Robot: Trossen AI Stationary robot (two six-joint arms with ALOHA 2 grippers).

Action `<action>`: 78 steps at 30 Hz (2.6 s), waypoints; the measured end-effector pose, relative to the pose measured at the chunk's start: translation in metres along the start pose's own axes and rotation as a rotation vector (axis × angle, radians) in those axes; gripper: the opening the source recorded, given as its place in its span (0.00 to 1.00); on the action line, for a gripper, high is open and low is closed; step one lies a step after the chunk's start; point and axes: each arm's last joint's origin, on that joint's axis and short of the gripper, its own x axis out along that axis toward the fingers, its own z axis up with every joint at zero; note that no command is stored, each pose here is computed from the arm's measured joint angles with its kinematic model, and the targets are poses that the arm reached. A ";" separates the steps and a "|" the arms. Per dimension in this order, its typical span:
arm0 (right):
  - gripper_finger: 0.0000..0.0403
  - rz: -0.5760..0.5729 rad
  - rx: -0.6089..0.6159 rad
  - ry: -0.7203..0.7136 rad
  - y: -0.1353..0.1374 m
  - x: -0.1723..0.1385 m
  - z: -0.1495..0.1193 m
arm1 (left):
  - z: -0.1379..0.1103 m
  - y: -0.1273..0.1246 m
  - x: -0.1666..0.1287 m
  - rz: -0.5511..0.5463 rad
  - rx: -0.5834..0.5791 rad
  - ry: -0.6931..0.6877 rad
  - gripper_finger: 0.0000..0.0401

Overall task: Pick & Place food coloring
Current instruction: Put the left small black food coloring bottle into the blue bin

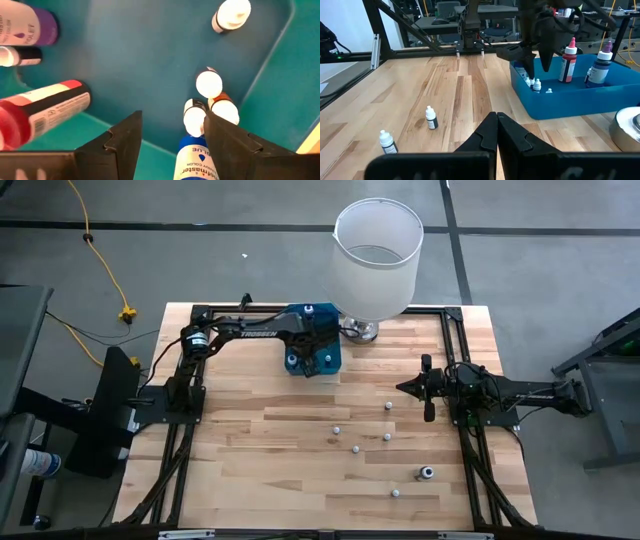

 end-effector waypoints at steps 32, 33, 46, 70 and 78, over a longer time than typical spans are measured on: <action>0.00 0.000 0.000 0.000 0.000 0.000 0.000 | -0.007 0.008 -0.043 0.035 0.169 -0.062 0.50; 0.00 0.000 0.000 0.000 0.000 0.000 0.000 | -0.007 0.008 -0.044 0.035 0.182 -0.066 0.50; 0.00 0.000 0.000 0.000 0.000 0.000 0.000 | -0.004 -0.028 -0.056 -0.192 0.401 -0.184 0.50; 0.00 0.000 0.000 0.000 0.000 0.000 0.000 | -0.018 -0.144 -0.086 -0.482 0.702 -0.414 0.50; 0.00 0.000 0.000 -0.001 0.000 0.000 0.000 | -0.020 -0.171 -0.075 -0.451 0.619 -0.400 0.50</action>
